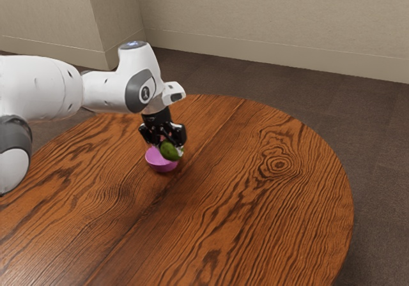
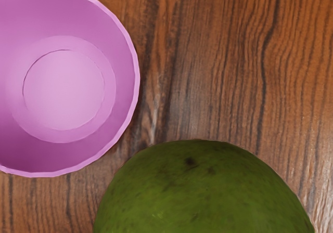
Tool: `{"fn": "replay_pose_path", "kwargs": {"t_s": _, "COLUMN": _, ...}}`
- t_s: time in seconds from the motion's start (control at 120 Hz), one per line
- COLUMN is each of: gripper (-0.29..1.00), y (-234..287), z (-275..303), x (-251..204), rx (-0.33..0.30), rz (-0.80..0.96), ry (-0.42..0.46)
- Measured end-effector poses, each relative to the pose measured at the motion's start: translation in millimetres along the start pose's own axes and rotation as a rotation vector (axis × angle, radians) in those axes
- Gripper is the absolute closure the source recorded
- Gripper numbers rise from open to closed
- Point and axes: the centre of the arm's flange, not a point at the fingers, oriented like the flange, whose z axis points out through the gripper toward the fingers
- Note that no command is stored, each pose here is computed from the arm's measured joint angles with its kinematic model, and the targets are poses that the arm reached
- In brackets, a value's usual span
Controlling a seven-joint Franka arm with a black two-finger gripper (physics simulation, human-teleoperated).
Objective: Place the pear in the bowl.
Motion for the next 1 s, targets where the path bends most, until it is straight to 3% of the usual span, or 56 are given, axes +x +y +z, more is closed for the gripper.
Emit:
{"fn": "replay_pose_path", "kwargs": {"t_s": 0.317, "gripper": 0.65, "y": -53.5, "z": 30.0, "x": 34.9, "rx": 0.075, "rz": -0.123, "ry": 0.011}}
{"fn": "replay_pose_path", "kwargs": {"t_s": 0.558, "gripper": 0.62, "y": -63.1, "z": 50.7, "x": 47.5, "rx": 0.084, "rz": -0.162, "ry": 0.007}}
{"fn": "replay_pose_path", "kwargs": {"t_s": 0.742, "gripper": 0.34, "y": -58.2, "z": 55.9, "x": 47.5, "rx": 0.062, "rz": -0.160, "ry": 0.002}}
{"fn": "replay_pose_path", "kwargs": {"t_s": 1.0, "gripper": 0.12, "y": -54.5, "z": 54.0, "x": 51.4, "rx": 0.045, "rz": -0.130, "ry": 0.008}}
